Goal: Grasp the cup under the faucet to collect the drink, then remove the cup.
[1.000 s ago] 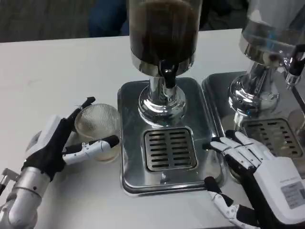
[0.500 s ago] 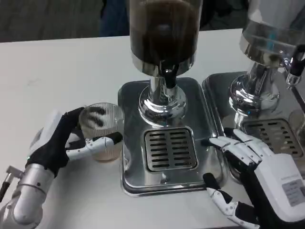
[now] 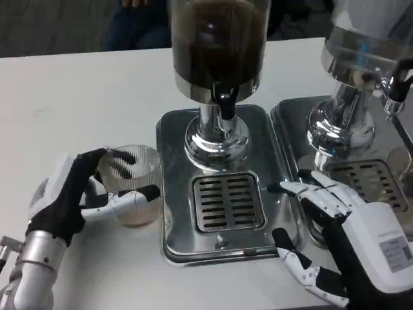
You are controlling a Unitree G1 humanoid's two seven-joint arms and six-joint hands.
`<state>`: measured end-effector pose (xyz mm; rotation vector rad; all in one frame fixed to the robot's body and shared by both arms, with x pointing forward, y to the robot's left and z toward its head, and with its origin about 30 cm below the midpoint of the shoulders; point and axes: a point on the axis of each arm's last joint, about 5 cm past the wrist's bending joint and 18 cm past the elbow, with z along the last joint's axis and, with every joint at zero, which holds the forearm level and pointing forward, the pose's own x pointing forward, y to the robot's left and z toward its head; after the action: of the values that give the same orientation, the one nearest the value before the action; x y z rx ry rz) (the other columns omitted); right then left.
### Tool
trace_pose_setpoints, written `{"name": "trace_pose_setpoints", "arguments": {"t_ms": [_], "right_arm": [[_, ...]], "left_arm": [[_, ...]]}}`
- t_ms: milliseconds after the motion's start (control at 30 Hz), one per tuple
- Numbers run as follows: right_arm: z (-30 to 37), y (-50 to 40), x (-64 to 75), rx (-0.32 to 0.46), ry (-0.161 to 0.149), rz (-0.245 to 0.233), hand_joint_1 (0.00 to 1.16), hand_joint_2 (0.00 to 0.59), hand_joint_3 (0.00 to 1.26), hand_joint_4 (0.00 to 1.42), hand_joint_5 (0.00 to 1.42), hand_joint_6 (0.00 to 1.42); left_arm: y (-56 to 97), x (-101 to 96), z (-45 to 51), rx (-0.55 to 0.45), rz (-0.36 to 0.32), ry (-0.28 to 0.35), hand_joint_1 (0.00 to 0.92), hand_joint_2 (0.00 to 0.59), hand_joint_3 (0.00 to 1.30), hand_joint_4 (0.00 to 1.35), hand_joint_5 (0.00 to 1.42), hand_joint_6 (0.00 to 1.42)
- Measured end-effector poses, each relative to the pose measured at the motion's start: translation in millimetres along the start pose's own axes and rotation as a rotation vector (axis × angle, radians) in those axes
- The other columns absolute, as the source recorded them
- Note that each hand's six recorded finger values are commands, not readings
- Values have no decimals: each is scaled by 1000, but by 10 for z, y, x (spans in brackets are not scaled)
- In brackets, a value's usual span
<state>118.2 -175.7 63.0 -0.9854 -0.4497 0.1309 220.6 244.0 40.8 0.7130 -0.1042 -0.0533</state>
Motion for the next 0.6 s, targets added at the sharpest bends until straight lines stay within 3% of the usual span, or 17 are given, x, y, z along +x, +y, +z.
{"name": "trace_pose_setpoints", "arguments": {"t_ms": [200, 367, 500, 600], "right_arm": [[11, 13, 6, 11, -4, -4, 419, 462, 330, 325, 189, 250], [10, 22, 2, 17, -6, -2, 420, 461, 330, 327, 193, 250], [12, 22, 12, 20, -9, -6, 420, 461, 330, 327, 194, 250], [11, 18, 26, 22, -8, -14, 420, 461, 330, 327, 194, 250]], "left_arm": [[106, -14, 5, 3, 98, -57, 630, 0, 711, 768, 1001, 1286], [168, 26, 69, 7, 156, -146, 628, 0, 711, 765, 1001, 1283], [134, 56, 122, 28, 117, -201, 628, 0, 711, 765, 1001, 1283], [-1, 67, 165, 41, 35, -229, 628, 0, 711, 765, 1001, 1283]]}}
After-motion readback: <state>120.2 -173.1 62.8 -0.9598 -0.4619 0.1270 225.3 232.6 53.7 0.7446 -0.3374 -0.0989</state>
